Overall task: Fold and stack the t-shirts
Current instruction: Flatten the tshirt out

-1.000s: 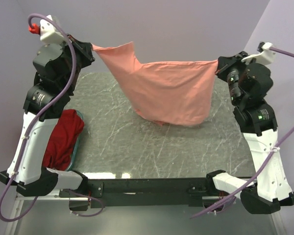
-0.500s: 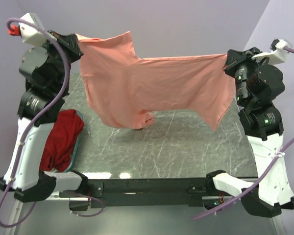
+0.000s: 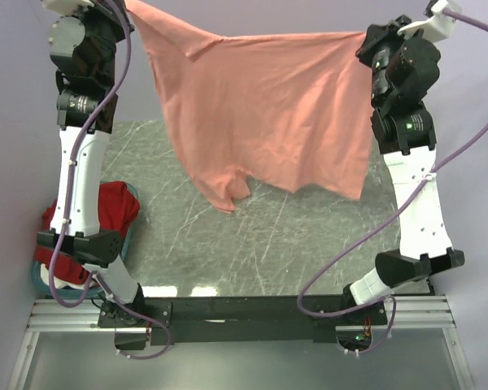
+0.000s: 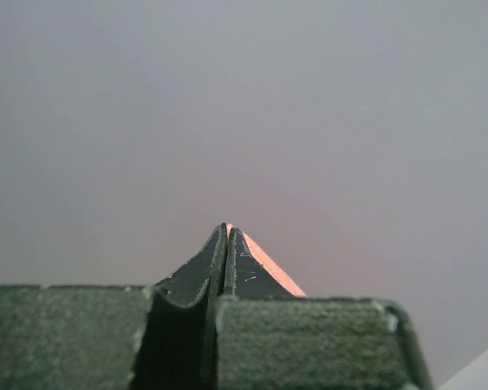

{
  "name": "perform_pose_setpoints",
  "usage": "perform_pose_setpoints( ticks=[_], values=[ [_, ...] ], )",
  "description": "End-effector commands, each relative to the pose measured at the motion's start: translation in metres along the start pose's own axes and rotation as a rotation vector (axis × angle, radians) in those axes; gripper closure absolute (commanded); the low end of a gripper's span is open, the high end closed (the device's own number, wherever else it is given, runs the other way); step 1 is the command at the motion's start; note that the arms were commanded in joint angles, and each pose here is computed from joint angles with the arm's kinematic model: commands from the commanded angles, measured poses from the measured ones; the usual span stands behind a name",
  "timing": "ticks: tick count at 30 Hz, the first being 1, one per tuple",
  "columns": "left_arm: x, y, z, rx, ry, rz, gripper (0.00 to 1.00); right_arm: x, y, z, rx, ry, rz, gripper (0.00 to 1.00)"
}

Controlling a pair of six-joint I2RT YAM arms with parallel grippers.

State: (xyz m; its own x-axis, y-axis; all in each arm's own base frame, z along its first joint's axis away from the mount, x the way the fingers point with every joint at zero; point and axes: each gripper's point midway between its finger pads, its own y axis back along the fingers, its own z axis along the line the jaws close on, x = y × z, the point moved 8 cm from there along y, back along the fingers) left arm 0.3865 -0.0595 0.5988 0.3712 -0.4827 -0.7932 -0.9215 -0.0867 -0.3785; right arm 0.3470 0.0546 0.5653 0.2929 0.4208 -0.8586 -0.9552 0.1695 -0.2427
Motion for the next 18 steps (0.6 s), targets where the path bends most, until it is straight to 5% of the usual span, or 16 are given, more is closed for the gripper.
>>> perform_pose_setpoints(
  ticks=[1, 7, 11, 15, 17, 18],
  values=[
    [-0.08, 0.022, -0.035, 0.23, 0.072, -0.235, 0.99, -0.069, 0.011, 0.011, -0.044, -0.039, -0.222, 1.0],
    [-0.08, 0.048, -0.025, 0.203, 0.081, -0.203, 0.99, -0.05, 0.028, -0.005, -0.021, -0.045, -0.193, 1.0],
    [-0.057, 0.08, -0.008, 0.163, 0.113, -0.105, 0.99, 0.004, 0.057, -0.037, 0.03, -0.07, -0.072, 1.0],
    [0.022, 0.144, 0.038, 0.042, 0.248, 0.127, 0.99, 0.086, 0.105, -0.081, 0.068, -0.133, 0.103, 0.99],
    [0.064, 0.175, 0.063, -0.047, 0.286, 0.239, 0.99, 0.143, 0.14, -0.112, 0.112, -0.188, 0.222, 0.91],
    [0.101, 0.207, 0.086, -0.123, 0.345, 0.323, 0.99, 0.165, 0.153, -0.119, 0.094, -0.213, 0.291, 0.77]
  ],
)
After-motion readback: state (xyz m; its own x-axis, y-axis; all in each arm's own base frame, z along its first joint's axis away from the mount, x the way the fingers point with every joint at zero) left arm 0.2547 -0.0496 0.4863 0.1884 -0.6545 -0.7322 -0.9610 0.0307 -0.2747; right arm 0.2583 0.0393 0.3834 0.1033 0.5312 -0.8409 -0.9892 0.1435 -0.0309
